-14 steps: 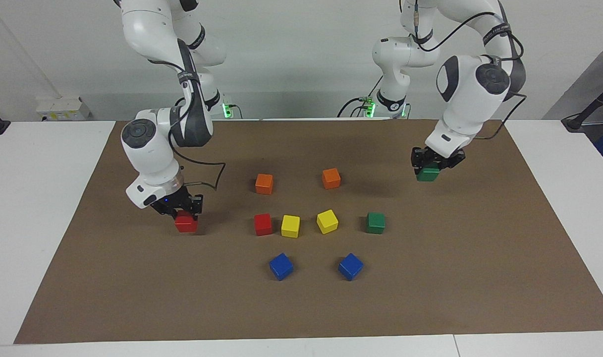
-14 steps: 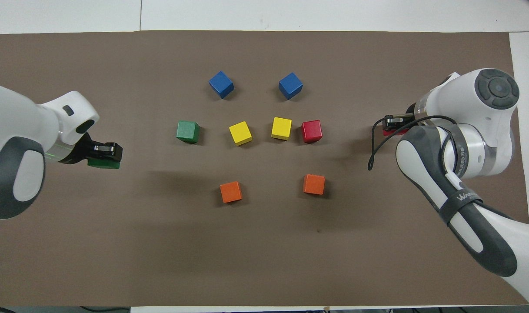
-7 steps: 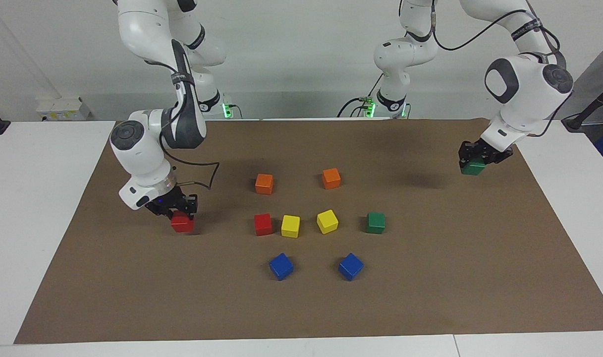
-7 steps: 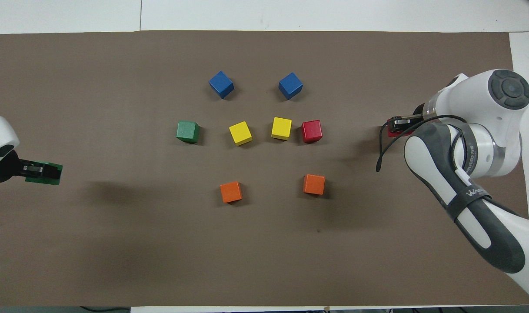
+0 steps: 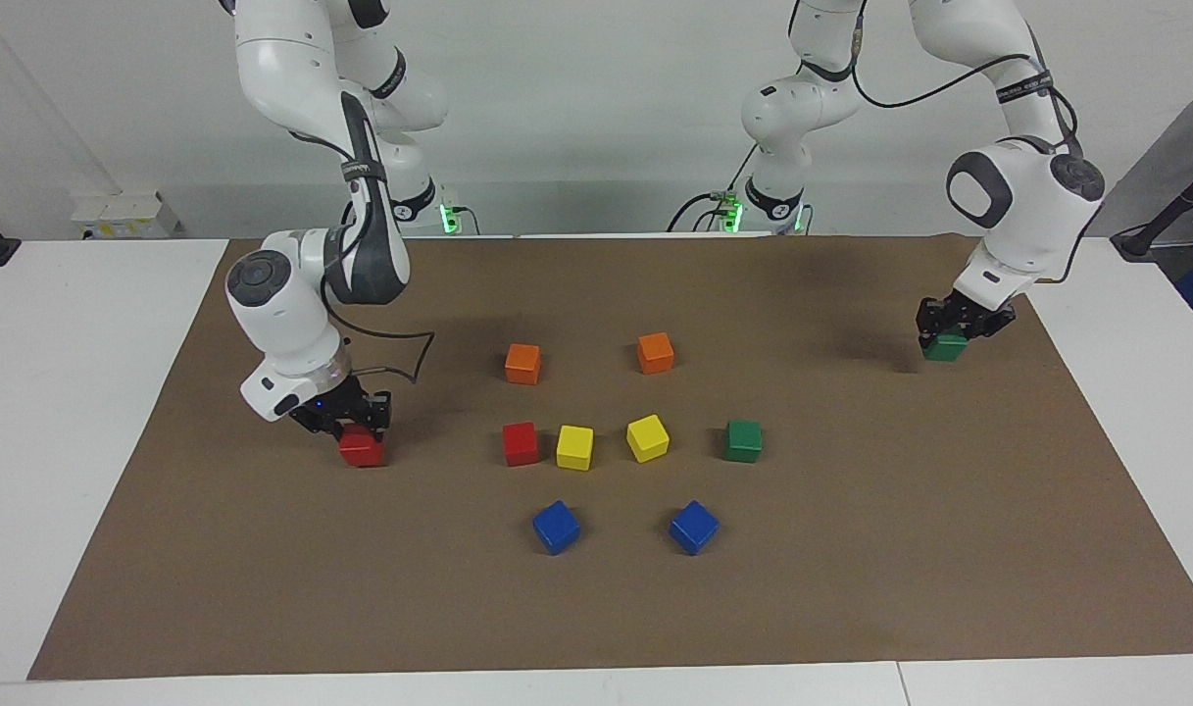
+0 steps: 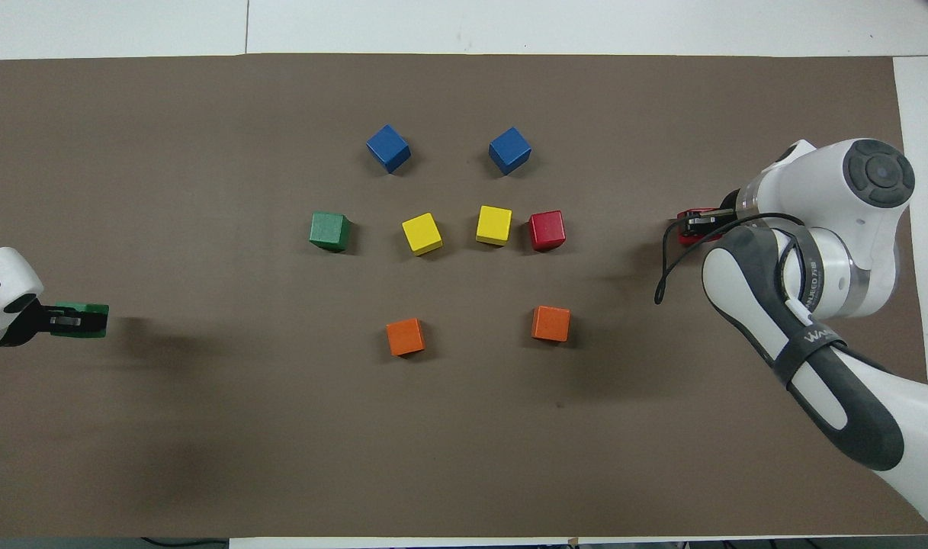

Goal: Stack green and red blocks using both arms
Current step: 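Place the green aside with the left gripper while the right gripper places red, then open both grippers and reach for the second green and red blocks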

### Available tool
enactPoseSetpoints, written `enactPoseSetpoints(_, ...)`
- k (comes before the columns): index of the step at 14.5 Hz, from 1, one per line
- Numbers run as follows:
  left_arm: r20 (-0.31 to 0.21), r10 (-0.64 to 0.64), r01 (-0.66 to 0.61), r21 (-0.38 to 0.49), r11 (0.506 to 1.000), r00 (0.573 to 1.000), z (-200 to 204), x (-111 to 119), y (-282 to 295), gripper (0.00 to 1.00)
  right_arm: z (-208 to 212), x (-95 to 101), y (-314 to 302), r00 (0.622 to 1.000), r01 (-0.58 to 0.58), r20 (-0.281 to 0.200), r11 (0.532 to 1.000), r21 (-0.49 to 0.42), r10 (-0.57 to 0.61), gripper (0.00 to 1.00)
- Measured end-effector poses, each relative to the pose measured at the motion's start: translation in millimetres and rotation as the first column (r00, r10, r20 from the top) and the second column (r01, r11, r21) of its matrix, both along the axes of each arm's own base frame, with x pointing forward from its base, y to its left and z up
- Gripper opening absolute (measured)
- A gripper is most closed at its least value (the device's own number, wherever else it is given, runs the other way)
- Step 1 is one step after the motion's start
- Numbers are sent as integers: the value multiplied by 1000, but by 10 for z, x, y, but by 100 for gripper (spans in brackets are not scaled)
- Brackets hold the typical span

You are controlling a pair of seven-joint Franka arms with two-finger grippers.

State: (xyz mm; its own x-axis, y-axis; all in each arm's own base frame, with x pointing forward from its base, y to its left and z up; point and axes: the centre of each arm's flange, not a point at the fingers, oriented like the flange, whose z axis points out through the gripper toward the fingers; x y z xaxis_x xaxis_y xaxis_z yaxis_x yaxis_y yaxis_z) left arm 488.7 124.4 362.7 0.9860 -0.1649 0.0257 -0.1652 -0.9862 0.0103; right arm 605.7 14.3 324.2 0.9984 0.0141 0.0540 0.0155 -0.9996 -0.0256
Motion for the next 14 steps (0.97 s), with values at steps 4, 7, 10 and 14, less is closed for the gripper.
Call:
enactPoseSetpoints(4, 23, -4, 4, 5, 1000, 1000, -223, 37, -10, 55, -86, -12, -30, 1000, 3, -15, 1000, -2, -3, 55)
enactPoseSetpoints(7, 27, -3, 3, 5, 1000, 1000, -336, 63, -1, 55, -88, -13, -30, 1000, 3, -15, 1000, -2, -3, 58)
enactPoseSetpoints(10, 28, -2, 2, 4, 1000, 1000, -382, 72, 5, 55, -102, -18, -35, 1000, 3, -17, 1000, -2, -3, 90)
enactPoseSetpoints(14, 29, -1, 1, 4, 1000, 1000, -490, 57, 6, 55, 127, 18, -30, 1000, 1, -31, 1000, -1, -1, 100)
